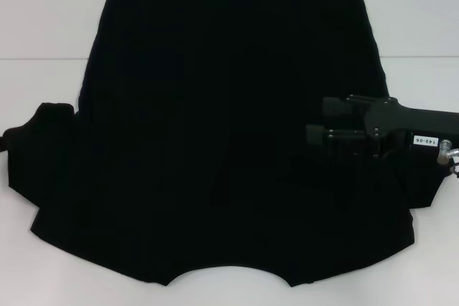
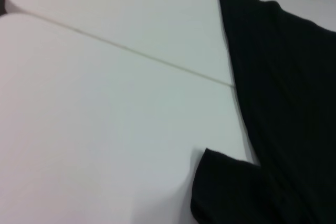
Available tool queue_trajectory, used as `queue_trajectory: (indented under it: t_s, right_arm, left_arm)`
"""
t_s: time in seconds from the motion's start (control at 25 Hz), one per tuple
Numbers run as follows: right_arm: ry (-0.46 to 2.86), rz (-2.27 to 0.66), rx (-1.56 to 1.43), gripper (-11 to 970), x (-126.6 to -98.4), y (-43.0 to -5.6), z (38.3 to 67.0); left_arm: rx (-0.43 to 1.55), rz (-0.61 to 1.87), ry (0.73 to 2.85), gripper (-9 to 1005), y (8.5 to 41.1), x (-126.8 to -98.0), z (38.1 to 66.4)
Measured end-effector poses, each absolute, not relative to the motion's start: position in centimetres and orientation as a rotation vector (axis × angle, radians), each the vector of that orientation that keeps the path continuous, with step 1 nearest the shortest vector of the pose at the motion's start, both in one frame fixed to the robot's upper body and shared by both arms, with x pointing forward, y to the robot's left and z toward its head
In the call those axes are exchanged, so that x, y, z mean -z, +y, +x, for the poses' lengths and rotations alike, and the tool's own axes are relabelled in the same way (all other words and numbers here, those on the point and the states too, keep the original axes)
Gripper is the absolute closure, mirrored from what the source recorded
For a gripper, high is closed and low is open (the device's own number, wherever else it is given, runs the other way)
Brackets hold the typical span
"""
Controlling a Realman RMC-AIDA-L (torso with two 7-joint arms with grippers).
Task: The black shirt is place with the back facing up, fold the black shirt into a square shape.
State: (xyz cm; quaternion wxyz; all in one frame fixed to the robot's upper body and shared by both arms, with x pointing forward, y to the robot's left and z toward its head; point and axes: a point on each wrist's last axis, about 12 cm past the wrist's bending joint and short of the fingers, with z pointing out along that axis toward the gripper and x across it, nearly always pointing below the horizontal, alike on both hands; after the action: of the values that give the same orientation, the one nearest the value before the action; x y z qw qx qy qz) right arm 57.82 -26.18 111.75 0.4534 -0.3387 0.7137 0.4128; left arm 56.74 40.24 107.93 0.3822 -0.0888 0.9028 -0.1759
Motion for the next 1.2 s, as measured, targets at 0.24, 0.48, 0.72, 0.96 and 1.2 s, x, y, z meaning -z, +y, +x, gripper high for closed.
queue_trajectory:
  t_s: [0.24,0.48,0.72,0.96,1.2]
  right_arm:
    - [1.759,-0.837,-1.020,75,-111.9,-26.1,57.9]
    - [1.759,-0.833,-1.023,75,-111.9,-26.1,58.0]
    - [1.756,-0.828,-1.027,77,-111.9,-26.0,57.9]
    - [1.755,-0.829,-1.031,76,-111.9,-25.9,57.9]
    - [1.755,-0.830,-1.029,76,-111.9,-26.0,57.9]
  left_arm:
    - [0.418,-0.214,2.272,996,40.5,-109.1,57.9]
    - [0.390,-0.199,2.248,996,40.6,-110.0,58.9]
    - [0.383,-0.186,2.239,995,40.6,-110.4,59.3]
    - [0.431,-0.162,2.232,990,40.4,-111.0,59.1]
    - [0.739,-0.013,2.117,986,37.6,-112.4,58.4]
